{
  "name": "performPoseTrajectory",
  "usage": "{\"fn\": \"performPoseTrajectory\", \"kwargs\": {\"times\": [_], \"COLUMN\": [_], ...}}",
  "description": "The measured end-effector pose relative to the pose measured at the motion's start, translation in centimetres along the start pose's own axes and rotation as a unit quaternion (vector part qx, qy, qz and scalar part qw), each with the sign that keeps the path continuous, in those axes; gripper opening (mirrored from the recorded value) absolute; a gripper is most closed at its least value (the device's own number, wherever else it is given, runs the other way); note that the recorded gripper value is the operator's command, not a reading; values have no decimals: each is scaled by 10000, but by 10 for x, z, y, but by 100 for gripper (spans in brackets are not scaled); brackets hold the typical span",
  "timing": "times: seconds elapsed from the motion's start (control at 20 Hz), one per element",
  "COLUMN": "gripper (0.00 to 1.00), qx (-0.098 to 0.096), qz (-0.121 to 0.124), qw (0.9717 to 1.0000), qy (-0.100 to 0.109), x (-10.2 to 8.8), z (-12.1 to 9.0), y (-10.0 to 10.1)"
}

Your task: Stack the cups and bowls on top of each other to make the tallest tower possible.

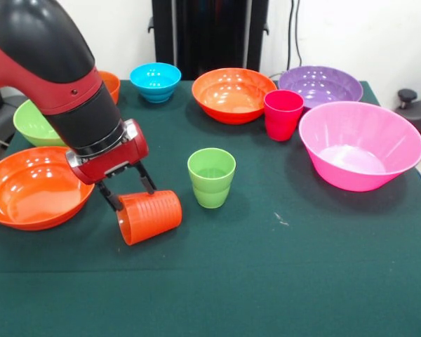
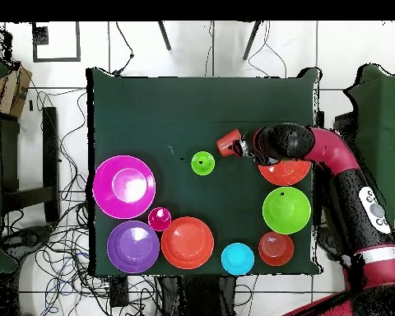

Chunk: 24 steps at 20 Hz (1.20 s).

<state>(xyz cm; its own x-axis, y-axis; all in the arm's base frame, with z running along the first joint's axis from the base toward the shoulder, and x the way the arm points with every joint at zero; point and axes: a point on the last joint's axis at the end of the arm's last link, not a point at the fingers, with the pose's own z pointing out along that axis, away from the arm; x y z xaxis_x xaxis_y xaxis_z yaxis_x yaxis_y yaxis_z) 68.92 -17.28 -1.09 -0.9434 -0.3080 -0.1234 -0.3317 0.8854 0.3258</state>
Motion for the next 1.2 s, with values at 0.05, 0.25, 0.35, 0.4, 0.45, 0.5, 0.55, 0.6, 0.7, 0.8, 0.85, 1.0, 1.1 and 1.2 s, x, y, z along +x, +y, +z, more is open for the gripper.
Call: {"fn": "performPoseTrajectory", "kwargs": {"times": [0.05,0.25,0.35,0.4,0.45,0.5,0.55,0.6,0.7,0.8,0.85,1.0,1.1,1.2], "gripper": [100,100,100,100,100,100,100,100,100,100,100,100,100,100], "qx": [0,-5,-10,-11,-11,-11,-11,-11,-11,-11,-12,-31,-50,-53], "qz": [-3,-13,-12,-11,-10,-11,-11,-11,-10,-11,-10,-6,-2,0], "qw": [10000,10000,10000,10000,10000,10000,10000,10000,10000,10000,10000,10000,10000,10000], "qy": [1,4,2,2,2,2,2,2,2,2,2,6,8,7], "x": [0,-1,-2,-2,-2,-2,-2,-2,-2,-2,-2,-1,-1,-1], "z": [0,1,1,1,1,1,1,1,1,1,1,3,4,5], "y": [0,2,2,2,2,2,2,2,2,2,2,3,3,3]}}
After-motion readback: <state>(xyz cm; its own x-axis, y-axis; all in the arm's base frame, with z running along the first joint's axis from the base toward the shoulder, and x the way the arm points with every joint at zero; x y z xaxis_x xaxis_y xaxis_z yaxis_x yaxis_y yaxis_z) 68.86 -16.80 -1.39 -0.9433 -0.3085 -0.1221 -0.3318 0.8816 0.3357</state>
